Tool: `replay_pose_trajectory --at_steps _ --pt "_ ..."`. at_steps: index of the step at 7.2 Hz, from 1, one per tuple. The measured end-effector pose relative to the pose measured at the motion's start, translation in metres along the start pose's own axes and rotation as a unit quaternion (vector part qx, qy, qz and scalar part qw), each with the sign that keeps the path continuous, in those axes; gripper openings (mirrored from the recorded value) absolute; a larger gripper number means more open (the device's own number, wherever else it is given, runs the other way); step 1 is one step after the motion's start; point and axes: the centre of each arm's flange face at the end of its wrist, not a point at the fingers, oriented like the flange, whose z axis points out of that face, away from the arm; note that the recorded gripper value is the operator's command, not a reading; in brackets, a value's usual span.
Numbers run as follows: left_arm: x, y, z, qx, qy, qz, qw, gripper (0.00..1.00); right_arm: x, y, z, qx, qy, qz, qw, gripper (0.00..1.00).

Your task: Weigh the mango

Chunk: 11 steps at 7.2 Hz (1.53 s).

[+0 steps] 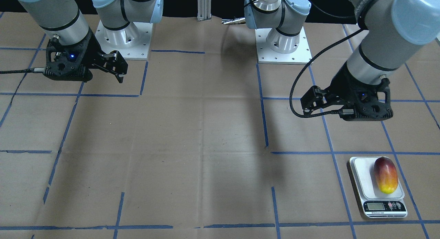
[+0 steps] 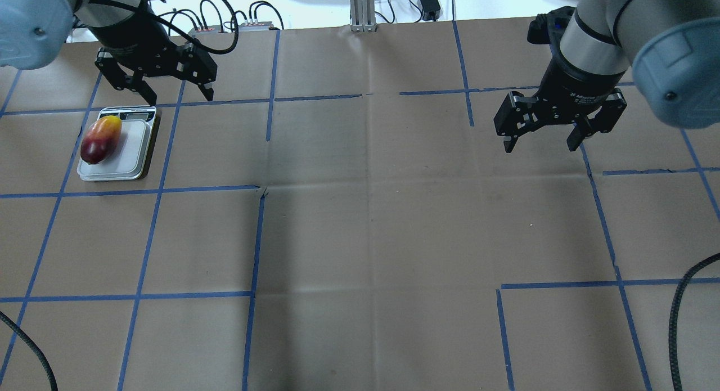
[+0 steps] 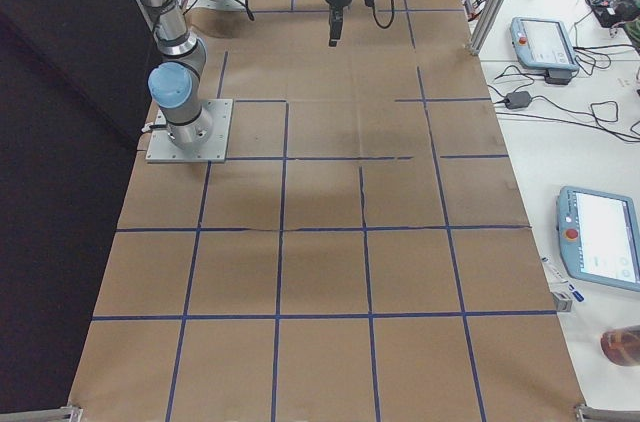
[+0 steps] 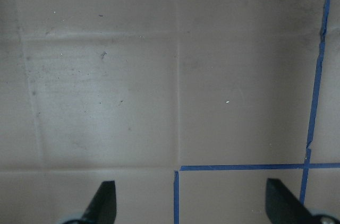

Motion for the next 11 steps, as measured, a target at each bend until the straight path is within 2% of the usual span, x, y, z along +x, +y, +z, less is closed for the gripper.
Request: replay_pose_trajectory --at_steps 5,8,11 --pt "0.012 0.000 0.013 -0.001 -0.009 0.004 1.0000 1.00 0.000 0.000 0.000 0.000 0.000 0.000 1.0000 1.00" --pt "0.006 -0.003 0.015 -0.003 -0.039 0.005 0.9992 1.00 0.000 0.000 0.000 0.000 0.000 0.000 1.0000 1.00" --pt "0.005 -0.002 0.016 -0.004 -0.041 0.001 0.9992 1.00 0.000 0.000 0.000 0.000 0.000 0.000 1.0000 1.00"
